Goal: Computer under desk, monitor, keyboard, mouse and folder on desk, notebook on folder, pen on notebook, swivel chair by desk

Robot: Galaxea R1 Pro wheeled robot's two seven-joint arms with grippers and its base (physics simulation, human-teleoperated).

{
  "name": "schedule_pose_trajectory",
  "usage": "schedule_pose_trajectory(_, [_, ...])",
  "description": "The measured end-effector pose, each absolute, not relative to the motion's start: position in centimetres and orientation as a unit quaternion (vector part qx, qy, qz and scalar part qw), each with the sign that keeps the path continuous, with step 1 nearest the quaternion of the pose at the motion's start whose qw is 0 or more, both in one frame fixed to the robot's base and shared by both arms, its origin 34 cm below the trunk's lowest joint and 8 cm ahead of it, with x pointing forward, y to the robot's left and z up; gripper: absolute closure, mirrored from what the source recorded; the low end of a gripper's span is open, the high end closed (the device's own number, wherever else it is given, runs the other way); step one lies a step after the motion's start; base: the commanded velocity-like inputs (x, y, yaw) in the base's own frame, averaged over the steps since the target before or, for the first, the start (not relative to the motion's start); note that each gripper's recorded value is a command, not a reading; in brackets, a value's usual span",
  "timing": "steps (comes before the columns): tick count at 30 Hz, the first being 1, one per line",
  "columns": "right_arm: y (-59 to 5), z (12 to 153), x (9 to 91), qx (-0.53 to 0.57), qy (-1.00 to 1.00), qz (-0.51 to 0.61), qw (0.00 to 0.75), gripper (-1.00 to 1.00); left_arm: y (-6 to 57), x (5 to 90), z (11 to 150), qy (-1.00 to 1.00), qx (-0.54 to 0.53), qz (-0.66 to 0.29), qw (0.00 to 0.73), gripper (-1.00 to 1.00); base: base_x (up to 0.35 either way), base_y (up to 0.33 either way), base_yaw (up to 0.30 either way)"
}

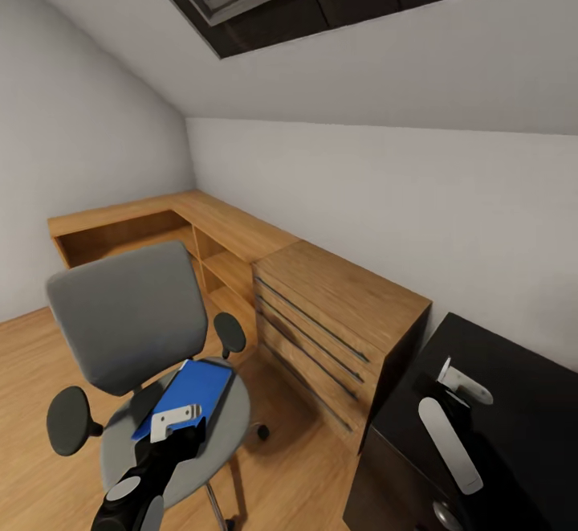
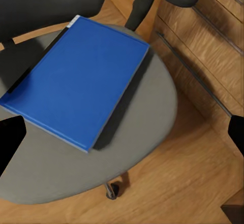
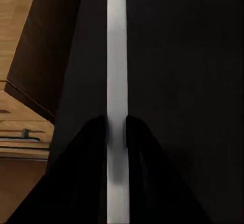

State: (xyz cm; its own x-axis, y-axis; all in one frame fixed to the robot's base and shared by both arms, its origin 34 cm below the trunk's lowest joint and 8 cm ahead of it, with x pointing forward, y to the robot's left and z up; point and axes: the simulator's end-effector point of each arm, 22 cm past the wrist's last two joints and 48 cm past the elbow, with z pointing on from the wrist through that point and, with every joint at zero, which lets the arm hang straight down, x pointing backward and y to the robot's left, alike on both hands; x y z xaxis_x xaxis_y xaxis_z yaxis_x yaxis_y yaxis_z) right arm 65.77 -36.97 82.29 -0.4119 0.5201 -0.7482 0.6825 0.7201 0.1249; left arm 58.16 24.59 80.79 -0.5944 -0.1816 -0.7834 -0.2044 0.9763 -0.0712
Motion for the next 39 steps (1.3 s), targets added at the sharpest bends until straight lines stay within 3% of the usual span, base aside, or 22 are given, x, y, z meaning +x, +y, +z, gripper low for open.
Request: schedule_pose_trajectory(39, [-40.3,76.4,63.7,0.38,0.852,-0.104,0.345,1.0,24.1,58.4,78.6,0.891,-0.107,0.01,0.441,-1.0,0.0,0.0,0.0])
